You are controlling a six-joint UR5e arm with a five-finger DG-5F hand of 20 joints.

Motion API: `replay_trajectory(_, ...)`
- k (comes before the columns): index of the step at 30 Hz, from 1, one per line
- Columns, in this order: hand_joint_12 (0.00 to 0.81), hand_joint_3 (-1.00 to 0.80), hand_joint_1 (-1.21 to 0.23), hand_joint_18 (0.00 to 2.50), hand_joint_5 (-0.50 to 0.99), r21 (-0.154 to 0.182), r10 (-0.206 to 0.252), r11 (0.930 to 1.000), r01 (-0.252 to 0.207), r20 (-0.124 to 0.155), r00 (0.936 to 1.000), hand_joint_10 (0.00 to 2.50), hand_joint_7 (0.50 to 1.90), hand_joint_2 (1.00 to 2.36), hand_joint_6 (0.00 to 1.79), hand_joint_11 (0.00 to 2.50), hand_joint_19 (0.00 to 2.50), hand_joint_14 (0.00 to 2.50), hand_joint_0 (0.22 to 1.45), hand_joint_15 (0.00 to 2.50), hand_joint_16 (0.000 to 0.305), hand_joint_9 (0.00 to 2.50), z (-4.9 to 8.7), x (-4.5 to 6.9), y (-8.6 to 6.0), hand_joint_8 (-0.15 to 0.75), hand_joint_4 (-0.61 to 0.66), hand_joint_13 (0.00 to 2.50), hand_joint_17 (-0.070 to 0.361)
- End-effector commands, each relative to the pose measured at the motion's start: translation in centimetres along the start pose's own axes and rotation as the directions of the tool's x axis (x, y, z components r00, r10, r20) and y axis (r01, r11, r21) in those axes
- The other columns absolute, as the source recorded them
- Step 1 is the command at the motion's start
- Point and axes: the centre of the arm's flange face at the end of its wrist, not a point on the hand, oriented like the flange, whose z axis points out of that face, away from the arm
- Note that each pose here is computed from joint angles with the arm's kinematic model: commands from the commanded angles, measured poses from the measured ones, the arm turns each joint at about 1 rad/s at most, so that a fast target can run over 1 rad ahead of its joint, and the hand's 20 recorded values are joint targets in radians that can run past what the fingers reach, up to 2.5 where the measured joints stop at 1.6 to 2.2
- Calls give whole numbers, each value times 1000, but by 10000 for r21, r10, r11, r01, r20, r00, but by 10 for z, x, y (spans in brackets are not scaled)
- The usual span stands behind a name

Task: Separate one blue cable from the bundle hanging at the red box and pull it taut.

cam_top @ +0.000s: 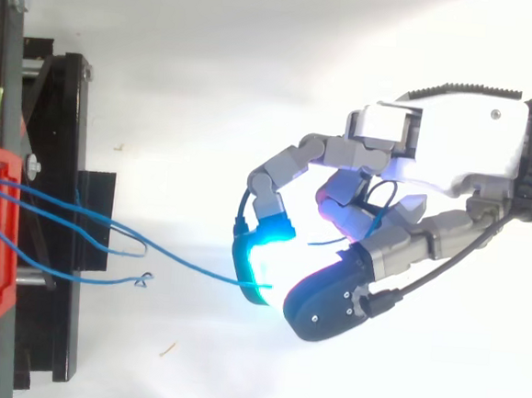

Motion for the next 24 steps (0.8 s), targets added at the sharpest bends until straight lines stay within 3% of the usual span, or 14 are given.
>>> replay_trajectory(1, 300, 62, -880, 1354, -123, -10, 0, 10000, 0, -22, 10000, 1858, 1609, 1009, 928, 1378, 2039, 2487, 795, 1385, 27, 1184, 0, 1, 0, 224, -428, 879, 62)
replay_trajectory(5, 300, 62, -879, 1350, -123, 47, -241, 9997, 241, -58, 9997, 1846, 1607, 1009, 928, 1377, 2044, 2485, 795, 1386, 27, 1185, 0, 3, -1, 230, -426, 879, 62)
replay_trajectory(8, 301, 62, -879, 1351, -123, 256, -1058, 9940, 1059, -66, 9944, 1836, 1605, 1009, 928, 1376, 2036, 2479, 795, 1404, 27, 1186, -2, 3, -3, 231, -420, 880, 61)
replay_trajectory(9, 297, 62, -879, 1351, -123, 385, -1566, 9869, 1569, -108, 9876, 1826, 1605, 1009, 928, 1380, 2032, 2483, 795, 1388, 28, 1185, -4, 3, -4, 229, -421, 879, 63)
replay_trajectory(10, 300, 66, -878, 1352, -123, 385, -1566, 9869, 1569, -108, 9876, 1823, 1610, 1009, 927, 1376, 2036, 2481, 794, 1390, 27, 1184, -4, 3, -4, 229, -421, 881, 61)
replay_trajectory(11, 301, 62, -879, 1351, -123, 504, -2123, 9758, 2127, -133, 9771, 1827, 1601, 1009, 928, 1356, 2032, 2480, 795, 1398, 27, 1187, -5, 1, -6, 232, -423, 881, 62)
replay_trajectory(13, 300, 62, -880, 1350, -123, 533, -2753, 9598, 2756, -146, 9613, 1822, 1611, 1009, 927, 1361, 2038, 2481, 795, 1389, 28, 1186, -5, 0, -6, 230, -421, 881, 62)
replay_trajectory(15, 301, 67, -879, 1353, -123, 538, -2891, 9556, 2899, -221, 9571, 1817, 1600, 1009, 928, 1380, 2040, 2477, 793, 1393, 28, 1186, -6, 3, -6, 232, -425, 883, 63)
replay_trajectory(24, 302, 66, -881, 1351, -123, 582, -2920, 9543, 2931, -271, 9560, 1807, 1614, 1009, 927, 1367, 2032, 2474, 795, 1400, 27, 1191, -6, 5, -6, 231, -421, 883, 61)
